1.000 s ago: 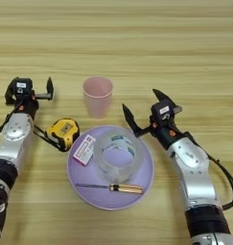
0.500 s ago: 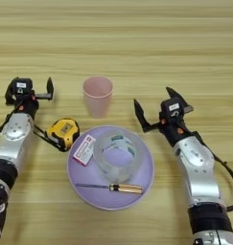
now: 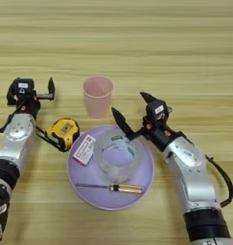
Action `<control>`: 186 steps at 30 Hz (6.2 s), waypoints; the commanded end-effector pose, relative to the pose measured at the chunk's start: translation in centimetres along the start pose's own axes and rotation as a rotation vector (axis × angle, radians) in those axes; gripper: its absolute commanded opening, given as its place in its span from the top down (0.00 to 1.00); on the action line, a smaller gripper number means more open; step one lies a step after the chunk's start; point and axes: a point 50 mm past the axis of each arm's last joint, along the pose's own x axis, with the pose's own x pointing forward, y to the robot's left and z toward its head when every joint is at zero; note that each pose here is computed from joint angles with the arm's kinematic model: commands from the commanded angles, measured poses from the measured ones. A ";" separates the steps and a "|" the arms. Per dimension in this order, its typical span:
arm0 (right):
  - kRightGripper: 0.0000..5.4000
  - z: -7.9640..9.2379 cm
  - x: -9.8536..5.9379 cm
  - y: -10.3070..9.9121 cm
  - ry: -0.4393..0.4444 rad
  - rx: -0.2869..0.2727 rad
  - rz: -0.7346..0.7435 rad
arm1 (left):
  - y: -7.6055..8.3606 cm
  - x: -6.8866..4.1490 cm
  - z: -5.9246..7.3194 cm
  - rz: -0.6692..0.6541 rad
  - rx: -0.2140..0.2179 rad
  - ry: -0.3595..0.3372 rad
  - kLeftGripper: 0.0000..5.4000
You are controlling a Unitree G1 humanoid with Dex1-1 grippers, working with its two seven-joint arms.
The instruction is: Move the objects on the table
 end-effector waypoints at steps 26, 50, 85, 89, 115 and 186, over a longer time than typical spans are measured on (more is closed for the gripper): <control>0.01 0.5 5.2 1.3 0.120 -0.052 0.189 | -0.7 0.1 0.0 -0.010 0.004 0.006 0.00; 0.01 -0.3 7.9 0.3 0.113 -0.080 0.132 | -0.8 0.0 0.0 -0.010 0.004 0.005 0.00; 0.01 -0.6 10.1 0.6 0.101 -0.062 0.134 | -0.9 0.0 0.1 -0.010 0.002 -0.001 0.00; 0.01 -0.7 10.1 0.6 0.100 -0.058 0.133 | -0.9 0.0 0.1 -0.010 0.002 -0.001 0.00; 0.16 -0.6 10.3 0.7 0.079 -0.034 0.137 | -0.8 -0.1 0.2 -0.009 0.001 -0.004 0.00; 0.16 6.4 9.3 1.3 0.011 -0.036 0.088 | -7.8 -3.4 2.1 -0.606 0.036 -0.200 0.00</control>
